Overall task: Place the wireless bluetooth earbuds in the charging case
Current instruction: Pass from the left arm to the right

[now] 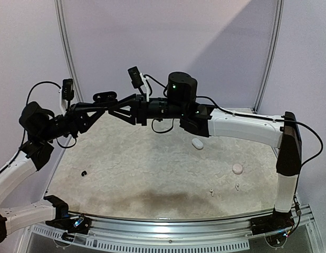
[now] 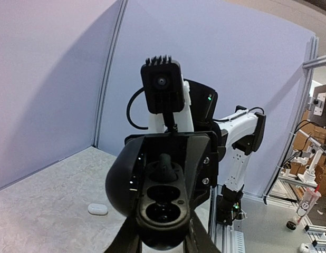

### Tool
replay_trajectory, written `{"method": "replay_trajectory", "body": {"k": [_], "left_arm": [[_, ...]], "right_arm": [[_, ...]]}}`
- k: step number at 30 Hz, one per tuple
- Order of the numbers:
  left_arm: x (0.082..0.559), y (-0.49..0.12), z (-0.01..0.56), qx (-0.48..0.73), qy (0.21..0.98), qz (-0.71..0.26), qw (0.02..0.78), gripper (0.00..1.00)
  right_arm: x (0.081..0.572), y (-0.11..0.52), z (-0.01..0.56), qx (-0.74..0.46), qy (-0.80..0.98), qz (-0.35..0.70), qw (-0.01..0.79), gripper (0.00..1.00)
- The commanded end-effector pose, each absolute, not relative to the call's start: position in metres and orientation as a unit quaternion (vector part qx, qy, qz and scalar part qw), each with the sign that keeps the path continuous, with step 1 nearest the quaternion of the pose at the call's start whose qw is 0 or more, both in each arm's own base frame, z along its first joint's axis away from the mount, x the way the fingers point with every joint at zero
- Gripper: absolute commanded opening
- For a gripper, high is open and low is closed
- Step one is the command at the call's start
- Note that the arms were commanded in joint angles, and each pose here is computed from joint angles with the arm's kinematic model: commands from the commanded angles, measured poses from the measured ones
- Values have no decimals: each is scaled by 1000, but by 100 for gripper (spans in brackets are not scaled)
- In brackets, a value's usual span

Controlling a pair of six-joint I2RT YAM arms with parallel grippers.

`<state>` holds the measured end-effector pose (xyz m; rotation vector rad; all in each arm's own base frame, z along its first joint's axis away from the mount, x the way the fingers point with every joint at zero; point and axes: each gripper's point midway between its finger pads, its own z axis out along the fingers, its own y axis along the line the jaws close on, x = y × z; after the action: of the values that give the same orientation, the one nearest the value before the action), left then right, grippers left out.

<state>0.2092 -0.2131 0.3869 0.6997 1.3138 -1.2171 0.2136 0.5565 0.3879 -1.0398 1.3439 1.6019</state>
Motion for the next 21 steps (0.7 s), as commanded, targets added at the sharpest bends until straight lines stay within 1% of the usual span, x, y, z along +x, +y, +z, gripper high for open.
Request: {"method": "replay_trajectory", "body": {"k": [1, 6, 21], "left_arm": [[203, -217, 393, 308, 549, -527, 570, 0], [203, -218, 392, 309, 552, -529, 567, 0], [201, -222, 391, 315, 551, -532, 560, 0]], "right_arm": [[212, 556, 395, -408, 516, 636, 403, 39], [211, 554, 402, -410, 509, 634, 413, 37], [213, 554, 401, -408, 511, 632, 417, 38]]}}
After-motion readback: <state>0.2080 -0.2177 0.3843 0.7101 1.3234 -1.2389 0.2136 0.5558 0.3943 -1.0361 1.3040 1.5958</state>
